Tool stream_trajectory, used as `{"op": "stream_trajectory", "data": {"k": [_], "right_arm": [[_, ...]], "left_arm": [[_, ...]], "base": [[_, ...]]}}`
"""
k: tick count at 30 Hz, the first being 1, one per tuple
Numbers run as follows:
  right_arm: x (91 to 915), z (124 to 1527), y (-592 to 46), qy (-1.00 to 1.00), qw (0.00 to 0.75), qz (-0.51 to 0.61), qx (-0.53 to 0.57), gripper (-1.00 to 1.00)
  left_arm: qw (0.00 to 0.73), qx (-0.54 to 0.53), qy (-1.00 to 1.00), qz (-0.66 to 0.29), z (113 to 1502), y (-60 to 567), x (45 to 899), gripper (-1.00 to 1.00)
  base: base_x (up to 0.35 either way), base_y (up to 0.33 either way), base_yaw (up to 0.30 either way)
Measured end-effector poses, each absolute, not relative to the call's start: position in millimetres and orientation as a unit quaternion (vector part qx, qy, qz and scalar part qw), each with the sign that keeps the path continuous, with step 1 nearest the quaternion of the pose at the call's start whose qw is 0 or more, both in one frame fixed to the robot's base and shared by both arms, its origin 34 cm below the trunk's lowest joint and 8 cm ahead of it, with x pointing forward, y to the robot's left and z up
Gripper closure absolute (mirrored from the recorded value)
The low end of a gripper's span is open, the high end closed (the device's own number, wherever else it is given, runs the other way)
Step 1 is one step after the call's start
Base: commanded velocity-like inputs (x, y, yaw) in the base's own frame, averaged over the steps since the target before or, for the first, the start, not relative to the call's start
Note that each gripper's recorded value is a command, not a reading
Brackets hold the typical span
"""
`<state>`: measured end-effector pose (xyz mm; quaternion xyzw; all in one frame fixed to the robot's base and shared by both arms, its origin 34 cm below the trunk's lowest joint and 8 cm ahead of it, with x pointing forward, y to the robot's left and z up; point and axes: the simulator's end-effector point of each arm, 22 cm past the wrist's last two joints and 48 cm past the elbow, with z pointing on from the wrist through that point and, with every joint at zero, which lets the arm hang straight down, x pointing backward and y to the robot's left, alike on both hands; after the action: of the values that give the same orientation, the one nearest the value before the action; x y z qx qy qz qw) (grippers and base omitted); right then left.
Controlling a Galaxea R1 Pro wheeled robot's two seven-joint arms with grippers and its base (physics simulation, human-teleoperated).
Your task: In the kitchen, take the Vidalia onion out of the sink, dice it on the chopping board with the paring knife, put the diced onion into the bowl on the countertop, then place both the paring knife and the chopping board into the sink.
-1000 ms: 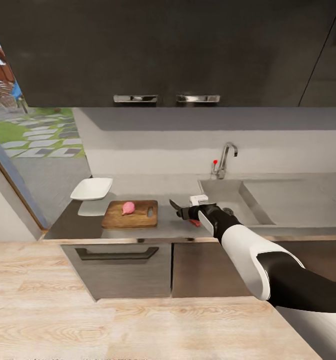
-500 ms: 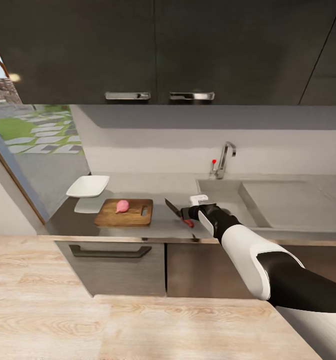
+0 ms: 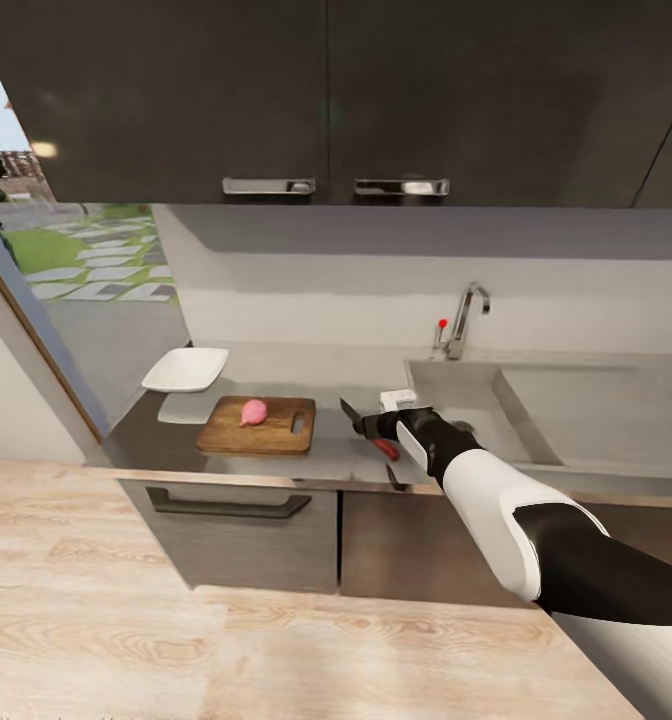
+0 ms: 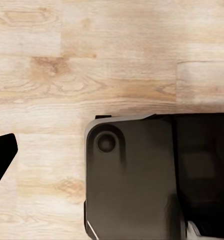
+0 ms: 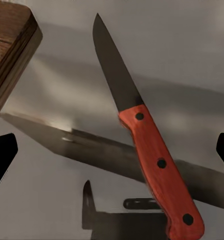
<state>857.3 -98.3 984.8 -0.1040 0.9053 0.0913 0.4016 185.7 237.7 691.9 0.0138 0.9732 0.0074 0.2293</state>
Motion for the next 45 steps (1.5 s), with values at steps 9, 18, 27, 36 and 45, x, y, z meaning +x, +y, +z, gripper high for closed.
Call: {"op": "stream_trajectory", "data": {"k": [9, 18, 27, 36, 45], "right_arm": [[857, 979, -98, 0.907, 0.398, 0.092, -0.104, -1.0], [857, 973, -98, 0.908, 0.395, 0.092, -0.103, -1.0], [857, 968, -98, 0.91, 0.391, 0.092, -0.103, -1.0], [857, 962, -98, 0.911, 0.388, 0.093, -0.102, -1.0], [856, 957, -98, 0.913, 0.385, 0.093, -0.102, -1.0]], "left_arm": [[0.226, 0.014, 0.974, 0.007, 691, 238, 183, -1.0], [0.221, 0.014, 0.975, 0.007, 691, 238, 180, -1.0], [0.217, 0.014, 0.976, 0.007, 690, 238, 178, -1.0], [0.214, 0.014, 0.977, 0.007, 689, 238, 176, -1.0], [0.21, 0.014, 0.977, 0.007, 689, 238, 173, -1.0]], "base": [[0.011, -0.127, 0.087], [0.0, -0.025, 0.087], [0.0, -0.031, 0.087], [0.0, -0.217, 0.087], [0.0, -0.102, 0.061]]}}
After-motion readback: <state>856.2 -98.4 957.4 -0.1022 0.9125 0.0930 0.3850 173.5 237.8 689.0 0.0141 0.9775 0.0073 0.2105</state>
